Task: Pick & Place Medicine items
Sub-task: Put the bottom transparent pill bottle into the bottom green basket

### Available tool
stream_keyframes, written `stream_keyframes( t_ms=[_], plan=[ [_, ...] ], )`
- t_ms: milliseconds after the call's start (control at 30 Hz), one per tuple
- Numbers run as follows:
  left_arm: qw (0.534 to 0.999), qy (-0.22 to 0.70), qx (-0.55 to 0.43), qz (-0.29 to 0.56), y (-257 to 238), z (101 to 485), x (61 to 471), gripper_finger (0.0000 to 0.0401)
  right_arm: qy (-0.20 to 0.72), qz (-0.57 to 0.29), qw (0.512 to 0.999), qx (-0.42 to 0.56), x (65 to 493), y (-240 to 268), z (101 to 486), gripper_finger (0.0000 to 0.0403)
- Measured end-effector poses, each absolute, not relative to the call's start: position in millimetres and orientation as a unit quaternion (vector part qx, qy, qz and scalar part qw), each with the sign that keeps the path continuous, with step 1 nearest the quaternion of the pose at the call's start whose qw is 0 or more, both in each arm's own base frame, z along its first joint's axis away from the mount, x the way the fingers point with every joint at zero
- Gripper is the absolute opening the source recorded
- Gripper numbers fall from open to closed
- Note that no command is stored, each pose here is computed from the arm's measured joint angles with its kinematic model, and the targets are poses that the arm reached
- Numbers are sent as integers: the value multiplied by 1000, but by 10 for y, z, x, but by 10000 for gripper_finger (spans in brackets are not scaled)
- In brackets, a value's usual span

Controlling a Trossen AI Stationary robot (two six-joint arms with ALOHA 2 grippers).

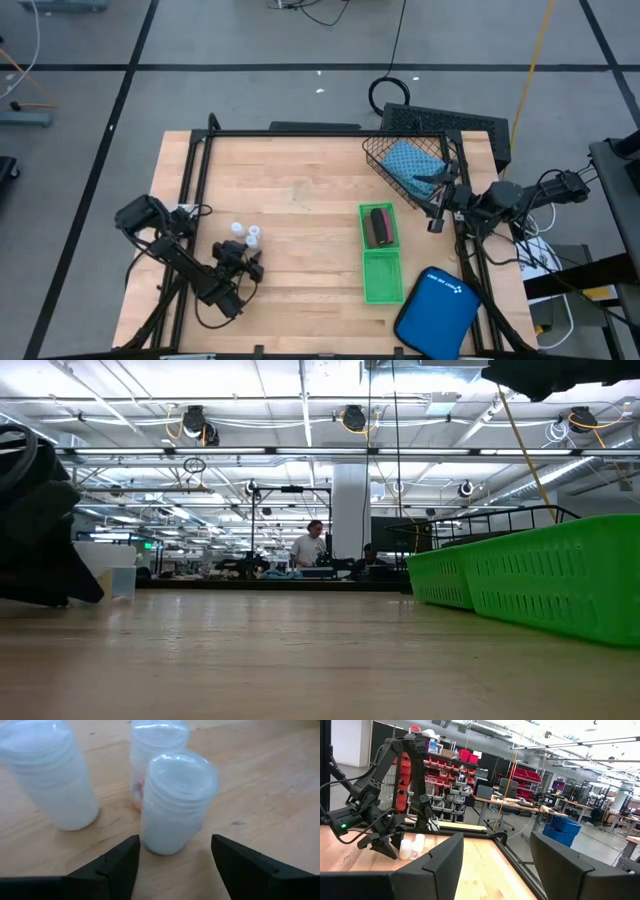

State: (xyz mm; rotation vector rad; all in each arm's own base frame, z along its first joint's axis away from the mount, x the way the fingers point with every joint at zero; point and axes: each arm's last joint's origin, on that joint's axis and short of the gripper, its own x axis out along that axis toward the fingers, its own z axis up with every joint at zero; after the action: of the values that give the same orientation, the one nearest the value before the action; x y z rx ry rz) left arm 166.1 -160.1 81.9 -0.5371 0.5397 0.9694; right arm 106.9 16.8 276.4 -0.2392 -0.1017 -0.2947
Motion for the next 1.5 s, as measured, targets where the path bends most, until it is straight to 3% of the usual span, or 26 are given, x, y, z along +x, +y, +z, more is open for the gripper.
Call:
stream_keyframes(
  t_ms=[633,733,1033,1333,1500],
  plan=[
    [843,276,-187,423,-1424,801,2064,253,-48,-147,980,-124,1075,170,2760,217],
    [846,281,-182,414,-1408,800,2120,237,-46,-146,980,-125,1076,170,2757,215],
    [850,270,-203,404,-1399,808,2219,138,-42,-146,980,-127,1087,173,2709,221],
    [876,273,-205,339,-1339,859,2540,168,-96,-145,984,-48,1076,171,2789,217],
    [898,295,-197,260,-1161,933,2831,136,-131,-140,981,22,1062,166,2841,221]
  ],
)
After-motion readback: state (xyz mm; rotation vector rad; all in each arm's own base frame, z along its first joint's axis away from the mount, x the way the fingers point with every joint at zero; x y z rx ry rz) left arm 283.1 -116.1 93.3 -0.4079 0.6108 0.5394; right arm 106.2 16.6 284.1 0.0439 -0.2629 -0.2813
